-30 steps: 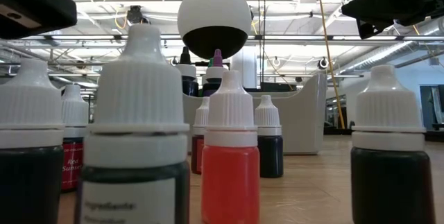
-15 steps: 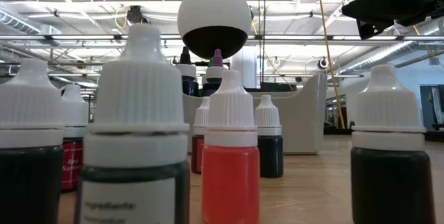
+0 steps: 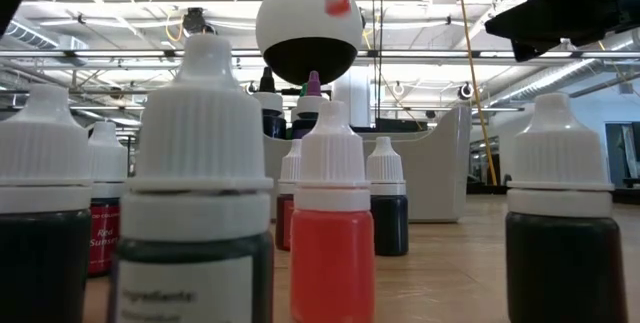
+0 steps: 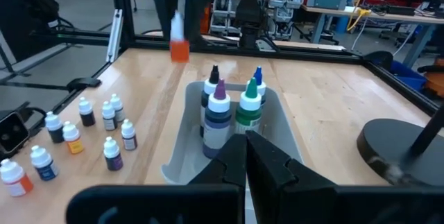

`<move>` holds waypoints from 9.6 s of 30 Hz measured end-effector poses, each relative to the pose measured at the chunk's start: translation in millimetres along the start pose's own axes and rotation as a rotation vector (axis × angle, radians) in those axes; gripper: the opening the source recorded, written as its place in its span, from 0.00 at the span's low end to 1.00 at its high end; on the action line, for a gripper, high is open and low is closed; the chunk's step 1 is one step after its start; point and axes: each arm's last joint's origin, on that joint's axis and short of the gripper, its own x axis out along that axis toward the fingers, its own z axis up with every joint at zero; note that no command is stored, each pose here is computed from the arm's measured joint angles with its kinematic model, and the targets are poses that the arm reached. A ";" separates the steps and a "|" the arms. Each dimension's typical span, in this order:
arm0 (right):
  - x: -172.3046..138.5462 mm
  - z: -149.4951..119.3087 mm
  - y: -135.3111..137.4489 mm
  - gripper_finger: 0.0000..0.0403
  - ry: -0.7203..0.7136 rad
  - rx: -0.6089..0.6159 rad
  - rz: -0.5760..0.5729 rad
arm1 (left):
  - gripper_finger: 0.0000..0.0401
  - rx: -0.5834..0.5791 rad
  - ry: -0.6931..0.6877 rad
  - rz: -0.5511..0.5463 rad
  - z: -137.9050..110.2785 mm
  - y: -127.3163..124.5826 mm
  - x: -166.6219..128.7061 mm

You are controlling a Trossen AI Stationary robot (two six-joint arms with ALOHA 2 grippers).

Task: Pick & Place food coloring
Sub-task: Put the small orange food coloring bottle into the gray bin

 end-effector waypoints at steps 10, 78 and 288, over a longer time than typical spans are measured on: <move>0.5 -0.8 -1.1 0.00 0.007 -0.007 -0.006 | 0.18 0.086 -0.007 0.039 15.3 34.3 55.7; 0.5 -1.3 -1.0 0.00 0.013 -0.036 -0.003 | 0.22 0.044 0.042 0.098 1.2 62.1 142.9; 115.0 -8.6 252.3 0.50 0.193 -0.007 0.156 | 0.09 -0.204 -1.177 0.293 -336.6 -11.9 24.8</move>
